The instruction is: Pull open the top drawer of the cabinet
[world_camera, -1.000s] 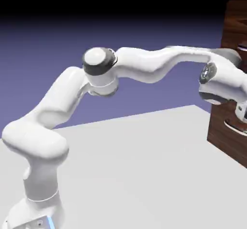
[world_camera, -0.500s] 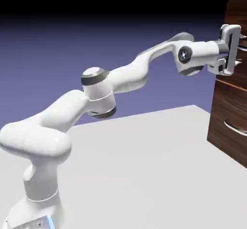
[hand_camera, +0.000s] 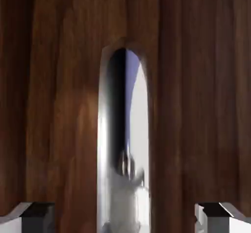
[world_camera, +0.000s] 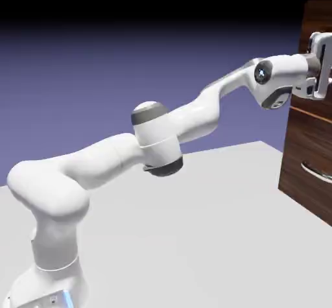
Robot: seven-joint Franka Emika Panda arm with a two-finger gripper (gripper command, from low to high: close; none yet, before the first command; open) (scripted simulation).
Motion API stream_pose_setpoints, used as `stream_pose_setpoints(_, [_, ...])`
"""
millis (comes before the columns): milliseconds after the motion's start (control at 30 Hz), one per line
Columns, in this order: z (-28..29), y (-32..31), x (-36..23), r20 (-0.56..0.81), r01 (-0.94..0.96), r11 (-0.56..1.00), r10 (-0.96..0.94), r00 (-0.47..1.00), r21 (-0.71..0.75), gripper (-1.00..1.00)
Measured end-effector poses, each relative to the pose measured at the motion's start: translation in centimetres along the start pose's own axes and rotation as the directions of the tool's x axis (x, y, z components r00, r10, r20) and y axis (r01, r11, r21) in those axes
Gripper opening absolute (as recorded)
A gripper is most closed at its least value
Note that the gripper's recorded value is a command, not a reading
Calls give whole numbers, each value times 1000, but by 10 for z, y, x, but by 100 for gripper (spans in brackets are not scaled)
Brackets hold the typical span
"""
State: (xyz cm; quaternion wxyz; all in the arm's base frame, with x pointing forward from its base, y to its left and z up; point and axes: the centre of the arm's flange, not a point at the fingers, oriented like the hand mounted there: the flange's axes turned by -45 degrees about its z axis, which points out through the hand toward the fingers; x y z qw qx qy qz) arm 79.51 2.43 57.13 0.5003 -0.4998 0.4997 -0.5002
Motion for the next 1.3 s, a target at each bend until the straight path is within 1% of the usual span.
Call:
stream_pose_setpoints(267, [-27, 0, 0, 0, 0, 1000, 0, 1000, 0, -100])
stream_pose_setpoints(567, [-74, 0, 0, 1, 0, 1000, 0, 1000, 0, -100])
stream_pose_setpoints(867, [-139, 0, 0, 1, 0, 1000, 0, 1000, 0, -100])
stream_pose_setpoints(1167, [-223, 0, 0, 1, 0, 1000, 0, 1000, 1, -100])
stream_pose_setpoints(1200, [-231, 0, 0, 1, 0, 1000, 0, 1000, 1, 100])
stream_pose_setpoints(1267, [-231, 0, 0, 1, 0, 1000, 0, 1000, -1, 100])
stream_pose_setpoints(1300, [-242, 0, 0, 0, 1, 1000, -1, 1000, -1, 100])
